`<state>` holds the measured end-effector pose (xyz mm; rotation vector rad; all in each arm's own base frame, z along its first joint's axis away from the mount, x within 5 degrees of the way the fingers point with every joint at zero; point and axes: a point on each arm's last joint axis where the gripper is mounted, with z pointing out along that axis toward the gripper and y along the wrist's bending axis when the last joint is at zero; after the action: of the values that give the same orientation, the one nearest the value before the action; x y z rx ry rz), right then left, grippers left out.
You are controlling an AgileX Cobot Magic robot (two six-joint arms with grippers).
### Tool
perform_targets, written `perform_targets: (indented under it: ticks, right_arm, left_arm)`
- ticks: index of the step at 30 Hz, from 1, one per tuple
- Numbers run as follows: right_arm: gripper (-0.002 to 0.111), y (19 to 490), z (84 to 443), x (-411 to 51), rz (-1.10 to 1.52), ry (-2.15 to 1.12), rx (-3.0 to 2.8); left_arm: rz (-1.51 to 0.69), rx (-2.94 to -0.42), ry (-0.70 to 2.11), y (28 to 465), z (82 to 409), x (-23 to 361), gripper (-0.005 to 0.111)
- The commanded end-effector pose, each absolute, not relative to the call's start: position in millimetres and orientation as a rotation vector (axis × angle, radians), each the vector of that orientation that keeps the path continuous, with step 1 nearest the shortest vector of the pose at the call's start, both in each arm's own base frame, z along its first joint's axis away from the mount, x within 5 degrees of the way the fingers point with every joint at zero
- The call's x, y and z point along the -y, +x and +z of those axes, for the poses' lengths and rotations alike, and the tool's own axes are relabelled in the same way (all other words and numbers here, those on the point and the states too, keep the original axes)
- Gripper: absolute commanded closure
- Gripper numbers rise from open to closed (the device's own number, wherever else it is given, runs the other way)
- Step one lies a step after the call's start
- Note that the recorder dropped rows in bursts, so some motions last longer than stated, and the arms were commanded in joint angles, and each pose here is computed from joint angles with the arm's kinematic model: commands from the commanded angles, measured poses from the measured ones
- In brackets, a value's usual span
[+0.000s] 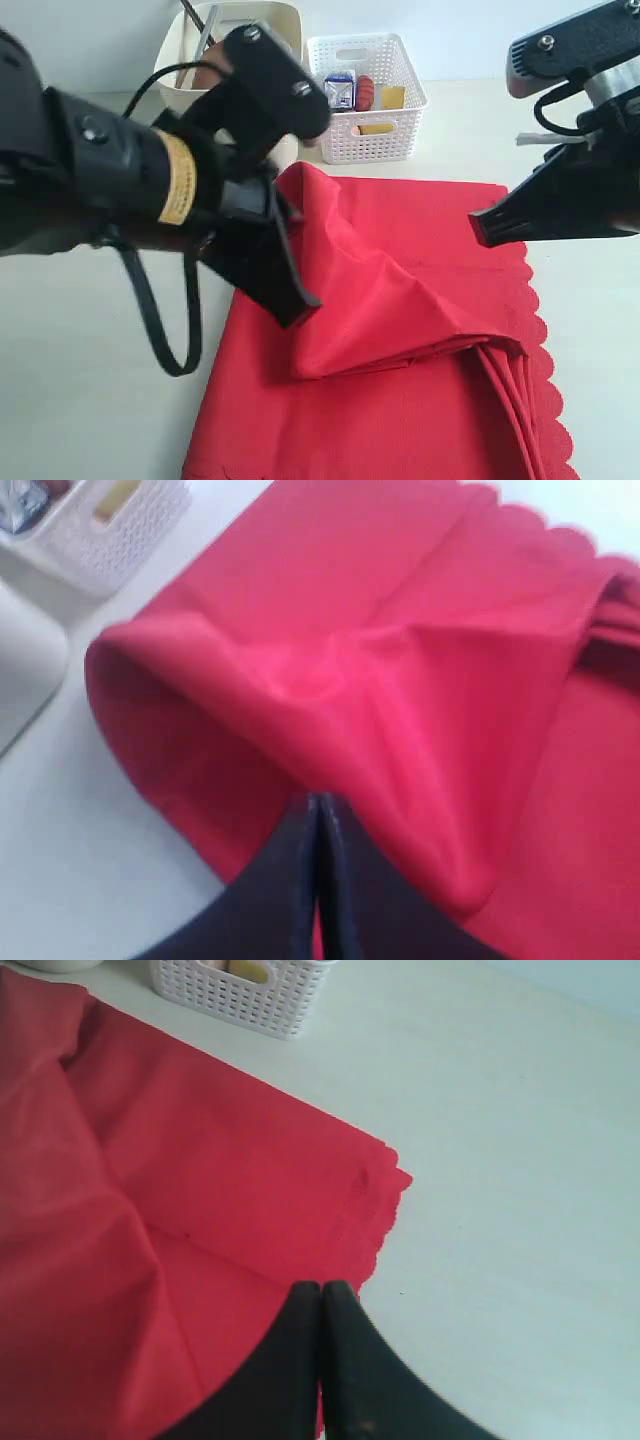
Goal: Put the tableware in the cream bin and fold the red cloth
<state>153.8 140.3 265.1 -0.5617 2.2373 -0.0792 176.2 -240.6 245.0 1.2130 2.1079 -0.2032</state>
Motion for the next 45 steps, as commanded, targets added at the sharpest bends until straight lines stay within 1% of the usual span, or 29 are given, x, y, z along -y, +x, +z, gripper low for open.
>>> perform_targets:
  ticks: [1,5,7,10,13,16,20,22,24,27,29,31,35,39,42,45]
  right_arm:
    - [0.108,156,258,-148,-0.057,-0.602,-2.246]
    - [0.108,156,248,-160,0.037,-0.641,-2.292]
    - [0.108,154,239,-169,0.089,-0.729,-2.317]
    - [0.108,153,228,-178,0.119,-0.819,-2.348]
    - [0.108,155,221,-180,0.089,-0.839,-2.368]
    - [0.108,156,220,-180,0.075,-0.849,-2.364]
    - [0.108,157,220,-174,-0.017,-0.869,-2.365]
    - [0.108,159,221,-169,-0.102,-0.854,-2.360]
    - [0.108,163,222,-163,-0.192,-0.795,-2.351]
    - [0.108,170,229,-149,-0.388,-0.645,-2.312]
    - [0.108,172,234,-137,-0.532,-0.521,-2.293]
    - [0.108,172,235,-132,-0.591,-0.468,-2.295]
    - [0.108,172,233,-136,-0.524,-0.482,-2.306]
    - [0.108,171,232,-141,-0.453,-0.497,-2.316]
    - [0.108,171,231,-141,-0.451,-0.495,-2.320]
    - [0.108,172,232,-141,-0.457,-0.504,-2.306]
  left_arm:
    - [-0.295,-2.178,1.160,174,198,226,0.106]
    - [-0.352,-2.170,1.218,170,165,237,0.106]
    - [-0.334,-2.204,1.250,172,150,243,0.106]
    - [-0.249,-2.268,1.328,175,129,245,0.106]
    - [-0.213,-2.296,1.351,180,118,244,0.106]
    - [-0.234,-2.219,1.396,188,112,252,0.106]
    - [-0.204,-2.205,1.420,205,103,263,0.106]
    - [-0.204,-2.146,1.444,215,107,276,0.106]
    - [-0.238,-2.067,1.422,226,120,292,0.106]
    - [-0.283,-1.952,1.369,243,145,316,0.106]
    - [-0.263,-1.927,1.340,254,165,326,0.106]
    - [-0.192,-1.949,1.333,260,184,326,0.106]
    - [-0.037,-2.016,1.338,263,207,307,0.106]
    - [-0.013,-2.050,1.293,269,211,285,0.106]
    - [0.022,-2.110,1.286,273,198,269,0.106]
    - [-0.004,-2.121,1.312,272,176,268,0.106]
